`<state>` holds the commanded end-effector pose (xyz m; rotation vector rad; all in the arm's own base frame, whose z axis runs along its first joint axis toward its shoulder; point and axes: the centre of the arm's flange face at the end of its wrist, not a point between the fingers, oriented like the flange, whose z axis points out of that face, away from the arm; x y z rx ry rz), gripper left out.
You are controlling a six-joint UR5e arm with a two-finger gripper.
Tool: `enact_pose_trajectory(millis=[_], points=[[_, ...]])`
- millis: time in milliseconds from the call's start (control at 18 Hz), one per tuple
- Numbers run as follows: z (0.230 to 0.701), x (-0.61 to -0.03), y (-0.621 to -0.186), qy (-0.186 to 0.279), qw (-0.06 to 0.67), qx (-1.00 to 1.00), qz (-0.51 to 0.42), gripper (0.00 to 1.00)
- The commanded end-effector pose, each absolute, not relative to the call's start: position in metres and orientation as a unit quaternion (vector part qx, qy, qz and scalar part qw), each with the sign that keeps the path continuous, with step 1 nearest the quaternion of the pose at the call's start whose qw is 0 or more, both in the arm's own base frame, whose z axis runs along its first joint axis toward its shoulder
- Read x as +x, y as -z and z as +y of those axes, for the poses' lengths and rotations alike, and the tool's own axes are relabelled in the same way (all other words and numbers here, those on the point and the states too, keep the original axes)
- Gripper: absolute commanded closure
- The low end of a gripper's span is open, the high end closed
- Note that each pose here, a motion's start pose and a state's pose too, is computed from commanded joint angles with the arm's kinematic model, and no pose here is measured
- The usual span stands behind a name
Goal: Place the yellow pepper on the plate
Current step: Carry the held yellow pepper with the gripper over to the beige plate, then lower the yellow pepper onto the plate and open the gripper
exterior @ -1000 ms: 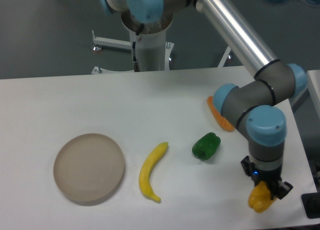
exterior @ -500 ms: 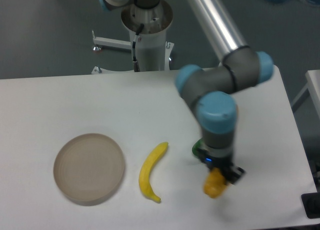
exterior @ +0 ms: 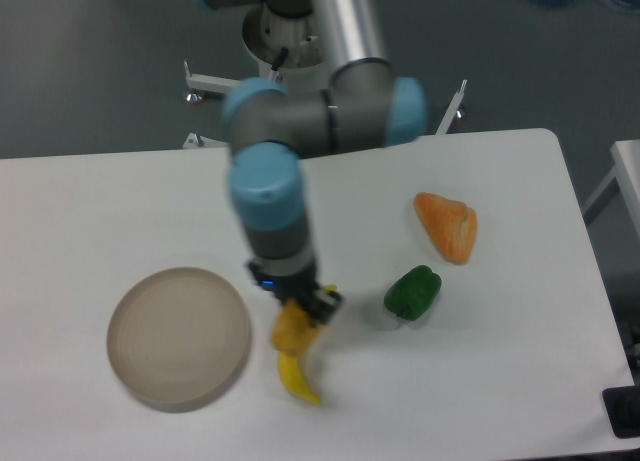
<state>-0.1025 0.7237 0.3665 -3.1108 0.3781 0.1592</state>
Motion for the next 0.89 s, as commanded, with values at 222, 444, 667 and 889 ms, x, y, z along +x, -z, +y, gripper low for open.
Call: enact_pose_trajectory(millis=[222, 444, 667, 889], points=[[0.728, -0.055, -0.348, -0.045, -0.008, -0.994, 0.104, 0.62], [0.736, -0.031, -0.319, -0.038, -0.023, -0.994, 0.096, 0.61], [0.740, -0.022, -0.299, -0.034, -0.035, -0.994, 0.100, 0.60], [0.741, -0.021, -0.291, -0.033, -0.041, -0.994, 0.101, 0.58]])
